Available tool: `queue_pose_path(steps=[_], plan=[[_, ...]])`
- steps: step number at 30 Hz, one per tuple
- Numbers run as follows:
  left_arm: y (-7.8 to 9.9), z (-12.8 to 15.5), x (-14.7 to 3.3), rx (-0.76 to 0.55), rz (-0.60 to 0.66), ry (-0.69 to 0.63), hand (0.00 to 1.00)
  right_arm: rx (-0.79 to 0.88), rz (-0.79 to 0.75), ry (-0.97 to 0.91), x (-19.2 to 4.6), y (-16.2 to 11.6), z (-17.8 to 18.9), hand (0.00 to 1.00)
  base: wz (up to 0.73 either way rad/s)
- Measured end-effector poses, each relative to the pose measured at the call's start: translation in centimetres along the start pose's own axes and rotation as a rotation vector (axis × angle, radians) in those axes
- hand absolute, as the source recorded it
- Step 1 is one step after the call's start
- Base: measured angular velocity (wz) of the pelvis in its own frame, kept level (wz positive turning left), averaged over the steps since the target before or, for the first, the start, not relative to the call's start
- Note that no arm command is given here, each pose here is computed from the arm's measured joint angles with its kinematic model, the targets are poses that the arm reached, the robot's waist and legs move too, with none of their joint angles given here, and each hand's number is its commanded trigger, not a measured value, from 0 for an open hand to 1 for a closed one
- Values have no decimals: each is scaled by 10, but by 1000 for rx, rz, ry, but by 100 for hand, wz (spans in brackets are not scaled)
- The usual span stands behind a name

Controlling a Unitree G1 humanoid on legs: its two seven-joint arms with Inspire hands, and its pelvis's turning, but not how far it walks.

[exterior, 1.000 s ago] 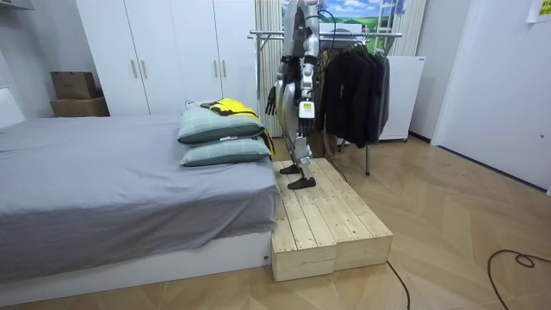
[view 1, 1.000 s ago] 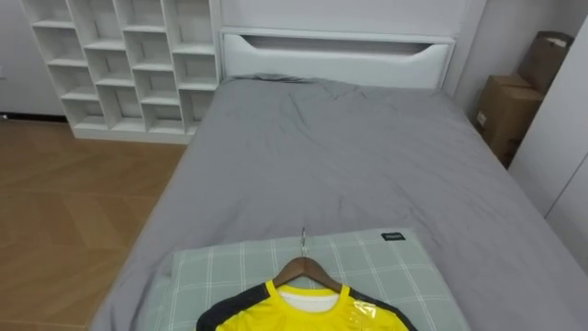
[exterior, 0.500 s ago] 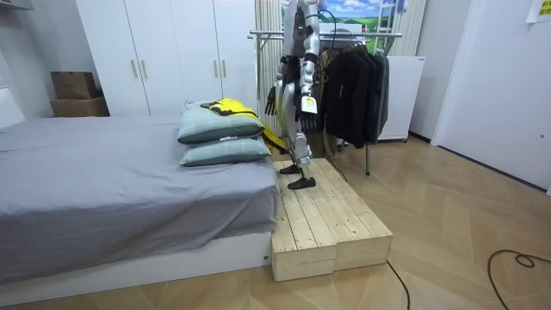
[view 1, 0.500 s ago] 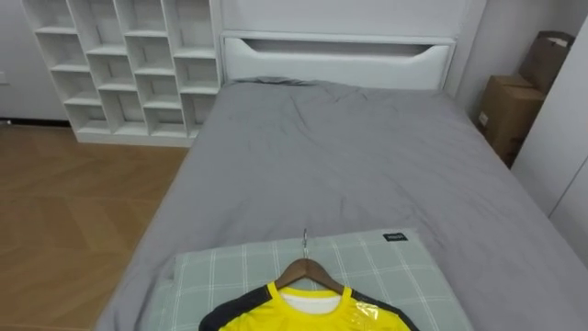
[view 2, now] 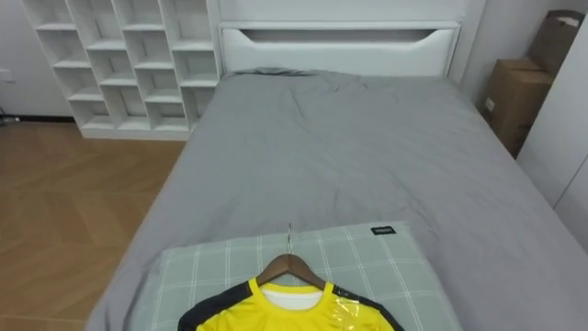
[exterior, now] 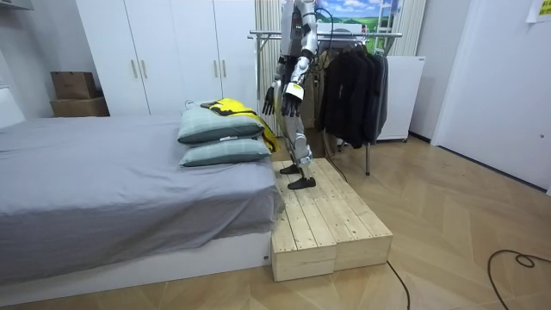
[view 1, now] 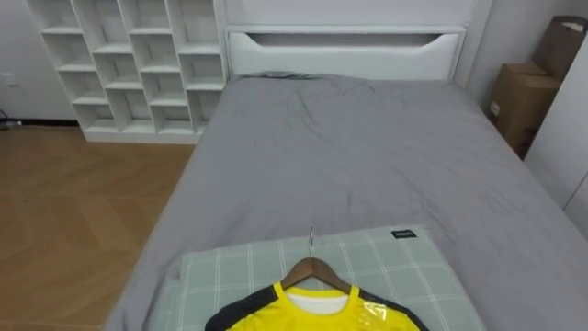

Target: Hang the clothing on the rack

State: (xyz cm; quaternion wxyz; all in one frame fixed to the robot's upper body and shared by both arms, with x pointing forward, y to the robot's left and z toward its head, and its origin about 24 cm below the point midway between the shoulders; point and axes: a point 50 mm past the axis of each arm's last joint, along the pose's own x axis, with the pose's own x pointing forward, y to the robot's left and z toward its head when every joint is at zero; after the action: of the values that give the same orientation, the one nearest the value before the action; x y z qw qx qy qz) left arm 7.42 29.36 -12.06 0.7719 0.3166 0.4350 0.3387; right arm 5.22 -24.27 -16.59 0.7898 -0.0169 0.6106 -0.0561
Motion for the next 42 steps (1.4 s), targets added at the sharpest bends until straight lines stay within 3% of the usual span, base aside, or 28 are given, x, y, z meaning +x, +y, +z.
queue_pose_path(steps=[7,22,29,34,42], plan=[[6,33,1,21,91,-175,0,-1,-6,-16,-1,-2,0,0,0],[4,90,-5,104,134,-472,0,-7,5,-22,-1,-7,6,0,-1],[-2,108,-8,169,99,-569,0,-8,13,-31,-1,-6,6,0,-6],[2,135,-13,160,115,-672,0,-10,11,-38,-1,-7,7,0,-4],[3,154,-17,193,81,-755,0,-3,9,-45,-1,-8,8,0,0]])
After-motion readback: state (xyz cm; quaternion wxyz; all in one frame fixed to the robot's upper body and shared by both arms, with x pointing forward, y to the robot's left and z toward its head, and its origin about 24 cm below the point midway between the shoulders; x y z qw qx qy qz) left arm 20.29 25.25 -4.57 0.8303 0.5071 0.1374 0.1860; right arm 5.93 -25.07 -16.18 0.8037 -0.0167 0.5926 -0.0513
